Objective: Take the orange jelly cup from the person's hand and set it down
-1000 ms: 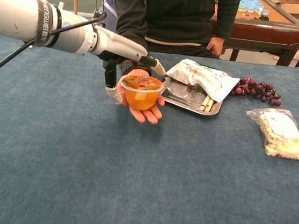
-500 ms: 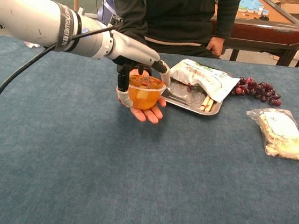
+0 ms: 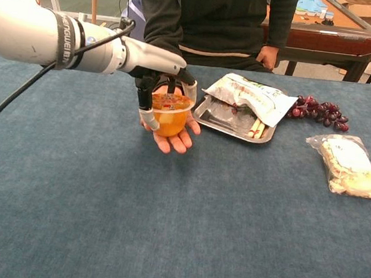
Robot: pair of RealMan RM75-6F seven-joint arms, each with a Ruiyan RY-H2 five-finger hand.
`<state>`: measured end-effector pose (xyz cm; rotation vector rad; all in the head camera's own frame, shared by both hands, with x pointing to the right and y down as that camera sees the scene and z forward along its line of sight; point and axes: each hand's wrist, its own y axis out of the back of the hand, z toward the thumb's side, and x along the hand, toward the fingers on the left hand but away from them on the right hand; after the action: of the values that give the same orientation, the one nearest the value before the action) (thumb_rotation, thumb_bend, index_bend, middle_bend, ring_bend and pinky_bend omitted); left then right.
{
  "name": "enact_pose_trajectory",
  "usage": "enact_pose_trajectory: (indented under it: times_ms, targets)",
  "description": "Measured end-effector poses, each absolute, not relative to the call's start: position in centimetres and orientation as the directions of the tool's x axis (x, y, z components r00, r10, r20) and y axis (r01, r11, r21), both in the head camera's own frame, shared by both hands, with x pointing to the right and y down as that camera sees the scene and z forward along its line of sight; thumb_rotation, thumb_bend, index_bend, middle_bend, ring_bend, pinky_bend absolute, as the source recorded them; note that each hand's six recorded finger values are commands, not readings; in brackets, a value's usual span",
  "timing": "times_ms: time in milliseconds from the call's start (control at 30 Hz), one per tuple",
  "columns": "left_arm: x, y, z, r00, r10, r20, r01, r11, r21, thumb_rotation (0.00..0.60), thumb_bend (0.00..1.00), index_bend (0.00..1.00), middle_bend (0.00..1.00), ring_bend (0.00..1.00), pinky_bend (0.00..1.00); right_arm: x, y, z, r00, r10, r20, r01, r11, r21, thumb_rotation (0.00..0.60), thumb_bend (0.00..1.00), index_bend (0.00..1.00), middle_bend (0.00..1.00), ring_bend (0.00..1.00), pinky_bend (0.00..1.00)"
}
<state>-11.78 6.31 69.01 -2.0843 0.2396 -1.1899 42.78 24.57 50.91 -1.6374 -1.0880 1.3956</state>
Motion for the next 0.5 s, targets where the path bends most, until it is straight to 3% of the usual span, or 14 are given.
enact_pose_trajectory:
  times_ms: [333, 500]
  targets:
    - [-17.1, 5.3, 67.0, 0.549, -0.578, 0.603, 0.043, -0.701, -0.711, 0.6, 0.17, 0.41, 0.25, 0.35, 0.61, 42.4, 24.5, 50.9, 0.073, 0.922, -0.381, 0.148, -0.388, -0.91, 0.6, 0.11, 0.13, 0.15, 0.0, 0.16]
    - [-21.1, 5.3, 66.4, 0.516, -0.613, 0.598, 0.045, -0.678, -0.734, 0.6, 0.17, 0.4, 0.25, 0.35, 0.61, 42.3, 24.4, 51.0, 0.077, 0.919, -0.386, 0.148, -0.393, -0.907, 0.6, 0.11, 0.13, 0.15, 0.0, 0.16]
